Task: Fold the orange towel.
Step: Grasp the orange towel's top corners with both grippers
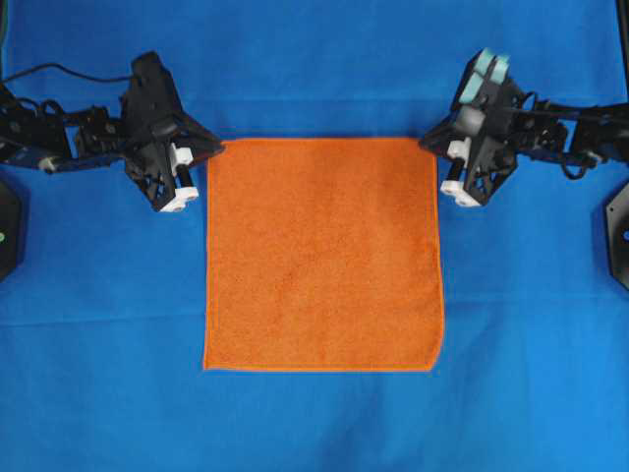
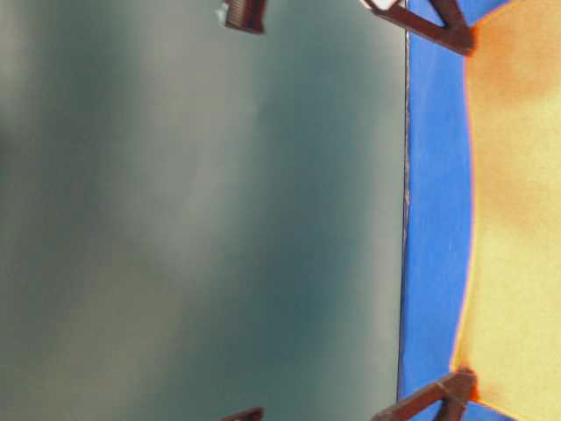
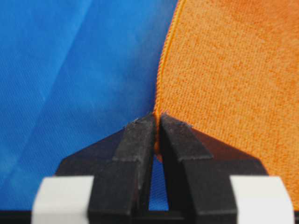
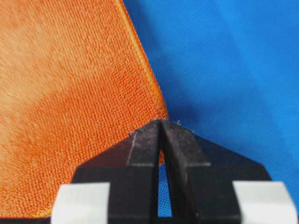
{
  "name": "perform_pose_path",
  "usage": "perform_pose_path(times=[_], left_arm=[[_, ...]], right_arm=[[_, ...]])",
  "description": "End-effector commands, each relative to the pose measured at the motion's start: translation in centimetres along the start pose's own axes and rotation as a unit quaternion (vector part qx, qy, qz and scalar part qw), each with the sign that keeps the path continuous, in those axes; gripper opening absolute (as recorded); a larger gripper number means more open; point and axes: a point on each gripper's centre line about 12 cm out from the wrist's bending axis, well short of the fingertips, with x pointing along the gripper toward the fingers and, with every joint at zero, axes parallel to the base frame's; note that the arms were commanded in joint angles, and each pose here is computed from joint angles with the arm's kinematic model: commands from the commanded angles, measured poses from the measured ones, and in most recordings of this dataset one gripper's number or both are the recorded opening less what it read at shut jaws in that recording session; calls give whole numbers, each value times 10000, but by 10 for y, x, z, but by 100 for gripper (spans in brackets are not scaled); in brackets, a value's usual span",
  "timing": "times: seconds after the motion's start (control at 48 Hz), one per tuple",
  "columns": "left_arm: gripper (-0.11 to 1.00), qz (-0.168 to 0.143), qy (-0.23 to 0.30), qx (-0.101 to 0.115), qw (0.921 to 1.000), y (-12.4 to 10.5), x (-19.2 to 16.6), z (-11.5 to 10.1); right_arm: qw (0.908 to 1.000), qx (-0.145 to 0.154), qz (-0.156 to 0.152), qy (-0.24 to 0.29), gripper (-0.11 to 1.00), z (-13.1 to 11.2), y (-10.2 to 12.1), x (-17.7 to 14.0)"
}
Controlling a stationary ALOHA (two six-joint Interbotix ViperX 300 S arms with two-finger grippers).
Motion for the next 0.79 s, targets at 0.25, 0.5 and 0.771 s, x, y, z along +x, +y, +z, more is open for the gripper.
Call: perform_pose_path(times=[0.25,0.5,0.771], left_arm=[[3,-82,-168,-7,9998,-5,-16,18],[3,-560,6,239,9981,-41,-29,19],[3,-1327,101,454,9901,-95,-55,20]], right_arm=[[9997,3,7,-261,2,14,0,-12],[9992,-51,343,-206,2,18,25,-28],[9930,-145,1151,-201,2,16,79,-59]])
